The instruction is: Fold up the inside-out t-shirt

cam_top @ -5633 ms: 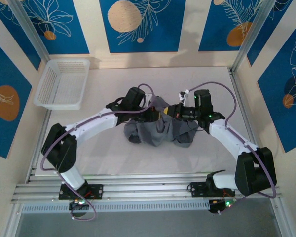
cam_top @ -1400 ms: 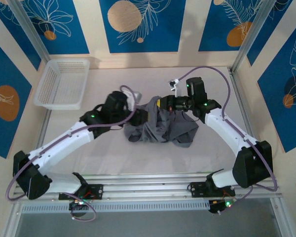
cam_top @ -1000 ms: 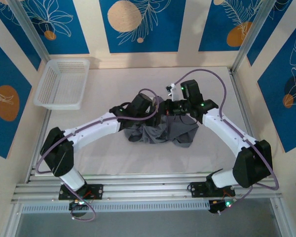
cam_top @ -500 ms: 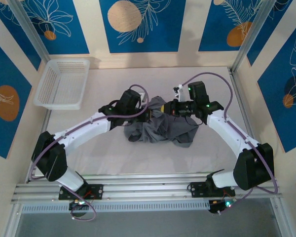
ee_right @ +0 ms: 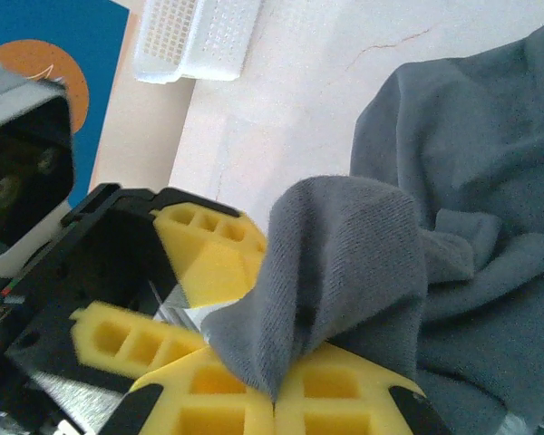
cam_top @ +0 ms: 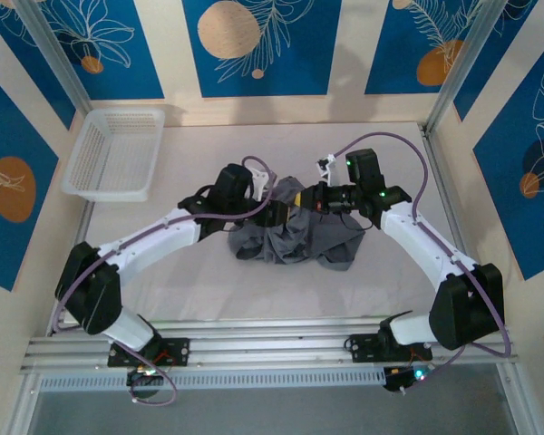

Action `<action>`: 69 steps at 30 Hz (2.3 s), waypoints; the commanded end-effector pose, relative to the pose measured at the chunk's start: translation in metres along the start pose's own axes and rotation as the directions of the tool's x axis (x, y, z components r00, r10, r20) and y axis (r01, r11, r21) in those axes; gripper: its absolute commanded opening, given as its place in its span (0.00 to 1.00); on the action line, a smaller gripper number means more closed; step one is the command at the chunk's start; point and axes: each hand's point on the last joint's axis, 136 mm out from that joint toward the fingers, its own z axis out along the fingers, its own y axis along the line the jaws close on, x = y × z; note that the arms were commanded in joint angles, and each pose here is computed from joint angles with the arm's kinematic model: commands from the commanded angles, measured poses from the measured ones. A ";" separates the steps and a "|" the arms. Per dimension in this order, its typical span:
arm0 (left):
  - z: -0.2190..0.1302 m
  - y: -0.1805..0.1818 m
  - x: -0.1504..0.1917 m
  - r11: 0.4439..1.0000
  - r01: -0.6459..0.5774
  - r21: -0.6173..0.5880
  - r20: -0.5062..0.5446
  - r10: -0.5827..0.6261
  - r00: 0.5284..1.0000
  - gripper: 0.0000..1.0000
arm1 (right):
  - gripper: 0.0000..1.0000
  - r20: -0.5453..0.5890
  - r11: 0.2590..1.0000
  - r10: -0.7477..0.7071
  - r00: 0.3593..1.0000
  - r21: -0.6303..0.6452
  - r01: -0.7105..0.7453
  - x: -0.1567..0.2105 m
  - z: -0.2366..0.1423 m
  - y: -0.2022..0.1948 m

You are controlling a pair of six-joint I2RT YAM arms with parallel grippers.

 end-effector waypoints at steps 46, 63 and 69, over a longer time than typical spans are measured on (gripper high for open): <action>-0.012 -0.023 -0.014 0.943 0.183 0.277 -0.064 -0.172 0.983 0.00 | 0.35 0.277 0.856 0.459 0.844 0.117 -0.504 0.040 -0.005 -0.031; -0.011 -0.023 -0.013 0.944 0.180 0.278 -0.064 -0.169 0.984 0.00 | 0.53 0.342 0.884 0.318 0.884 0.230 -0.407 0.017 0.010 -0.062; -0.011 -0.022 -0.015 0.947 0.175 0.270 -0.060 -0.165 0.984 0.00 | 0.13 0.303 0.916 0.301 0.904 0.174 -0.363 0.011 0.022 -0.051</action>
